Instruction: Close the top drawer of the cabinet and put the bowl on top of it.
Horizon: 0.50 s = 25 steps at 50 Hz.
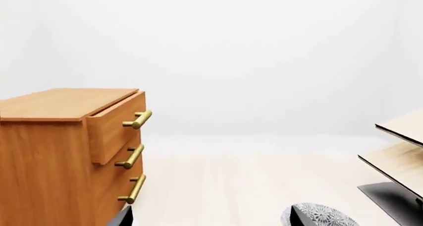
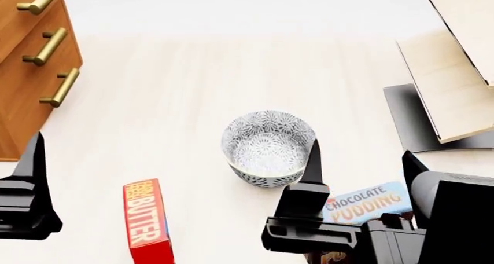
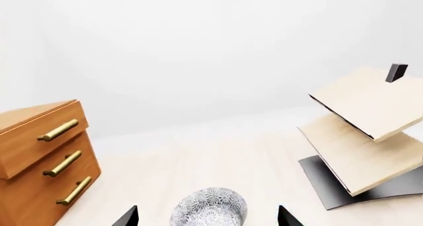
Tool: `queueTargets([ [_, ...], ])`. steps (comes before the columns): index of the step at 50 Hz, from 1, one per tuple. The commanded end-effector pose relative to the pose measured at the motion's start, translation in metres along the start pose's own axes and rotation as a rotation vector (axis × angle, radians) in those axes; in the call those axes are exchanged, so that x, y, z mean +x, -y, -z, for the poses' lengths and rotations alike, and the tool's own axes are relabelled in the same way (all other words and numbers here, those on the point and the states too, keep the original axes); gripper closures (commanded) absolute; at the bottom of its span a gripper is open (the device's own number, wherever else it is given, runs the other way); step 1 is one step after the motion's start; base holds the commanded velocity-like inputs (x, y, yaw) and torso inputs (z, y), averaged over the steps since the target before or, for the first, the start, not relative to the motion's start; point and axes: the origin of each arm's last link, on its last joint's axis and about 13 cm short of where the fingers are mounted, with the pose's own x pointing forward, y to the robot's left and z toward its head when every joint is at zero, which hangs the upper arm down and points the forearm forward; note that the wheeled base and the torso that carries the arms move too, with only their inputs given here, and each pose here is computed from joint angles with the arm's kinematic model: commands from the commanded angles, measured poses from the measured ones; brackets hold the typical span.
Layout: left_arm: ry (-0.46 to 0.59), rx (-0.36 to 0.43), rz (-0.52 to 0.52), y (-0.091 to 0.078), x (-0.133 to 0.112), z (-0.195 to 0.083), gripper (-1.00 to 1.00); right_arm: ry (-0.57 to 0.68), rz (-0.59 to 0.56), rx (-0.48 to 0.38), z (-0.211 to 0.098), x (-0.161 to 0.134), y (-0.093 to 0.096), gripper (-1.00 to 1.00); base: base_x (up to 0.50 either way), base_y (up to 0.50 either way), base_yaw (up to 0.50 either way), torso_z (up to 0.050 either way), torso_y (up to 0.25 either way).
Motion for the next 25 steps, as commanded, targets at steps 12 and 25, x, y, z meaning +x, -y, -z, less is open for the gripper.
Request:
queueTargets([
  [12,0.024,0.028,-0.001,-0.0034,-0.0115,-0.0050,-1.00,0.037,-0.020,-0.039,-0.0106,-0.0143,-0.0014,-1.00,0.46,0.00,0.00,0.000,0.000],
  [25,0.023,0.028,0.008,-0.0009,-0.0103,-0.0039,-1.00,0.040,-0.017,-0.029,-0.0104,-0.0160,0.0004,-1.00,0.46,0.00,0.00,0.000,0.000],
])
